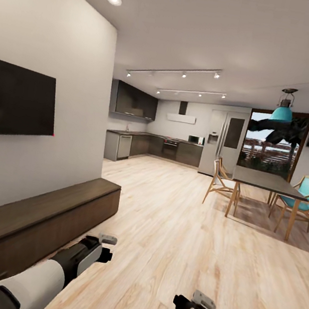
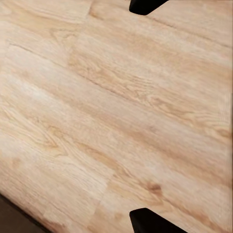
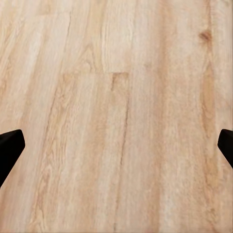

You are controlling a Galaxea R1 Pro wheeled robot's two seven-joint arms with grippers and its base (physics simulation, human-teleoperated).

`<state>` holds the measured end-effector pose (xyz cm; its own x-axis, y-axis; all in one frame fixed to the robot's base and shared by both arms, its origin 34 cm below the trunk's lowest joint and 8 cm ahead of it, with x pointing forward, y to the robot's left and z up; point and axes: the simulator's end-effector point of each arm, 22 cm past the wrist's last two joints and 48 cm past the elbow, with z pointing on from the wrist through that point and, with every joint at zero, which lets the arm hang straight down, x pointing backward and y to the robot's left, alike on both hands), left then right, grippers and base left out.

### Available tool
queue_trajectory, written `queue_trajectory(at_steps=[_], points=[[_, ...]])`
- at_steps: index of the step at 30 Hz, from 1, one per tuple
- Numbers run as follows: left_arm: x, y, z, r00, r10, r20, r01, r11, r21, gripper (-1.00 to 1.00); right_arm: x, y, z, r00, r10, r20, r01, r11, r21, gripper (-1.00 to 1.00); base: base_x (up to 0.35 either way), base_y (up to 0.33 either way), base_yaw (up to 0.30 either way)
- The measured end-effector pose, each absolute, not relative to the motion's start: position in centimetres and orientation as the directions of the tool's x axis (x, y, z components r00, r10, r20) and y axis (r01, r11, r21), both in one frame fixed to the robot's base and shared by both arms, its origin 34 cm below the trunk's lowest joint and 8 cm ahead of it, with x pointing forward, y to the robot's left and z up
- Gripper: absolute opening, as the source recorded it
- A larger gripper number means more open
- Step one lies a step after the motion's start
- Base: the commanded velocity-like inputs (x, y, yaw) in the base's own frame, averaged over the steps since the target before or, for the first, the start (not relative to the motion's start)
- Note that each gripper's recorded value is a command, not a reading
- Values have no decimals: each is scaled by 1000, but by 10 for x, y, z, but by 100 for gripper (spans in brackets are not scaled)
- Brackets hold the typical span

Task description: Place each of the two pumpkins and all three candles from the living room inside a cabinet in the living room (use any cabinet), then make sure every cabinet is closed, and position the cauldron so it is next to a table in the living room.

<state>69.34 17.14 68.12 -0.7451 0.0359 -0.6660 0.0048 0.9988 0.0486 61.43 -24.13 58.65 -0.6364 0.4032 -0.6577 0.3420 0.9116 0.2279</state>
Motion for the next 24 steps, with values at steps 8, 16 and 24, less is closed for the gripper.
queue_trajectory(at_steps=[8, 16, 24], points=[[657, 174, 640, -789, 18, -614, -7, 999, 39, 100, 614, -242, 599, -634, 407, -658, 341, 910, 234, 100, 0, 0, -6], [633, 164, 627, -736, -22, -676, -12, 1000, -19, 100, 610, -240, 607, -635, 406, -658, 331, 912, 243, 100, 0, 0, 0], [611, 166, 625, -732, -20, -681, 10, 999, -41, 100, 600, -230, 612, -613, 407, -677, 289, 913, 288, 100, 0, 0, 0]])
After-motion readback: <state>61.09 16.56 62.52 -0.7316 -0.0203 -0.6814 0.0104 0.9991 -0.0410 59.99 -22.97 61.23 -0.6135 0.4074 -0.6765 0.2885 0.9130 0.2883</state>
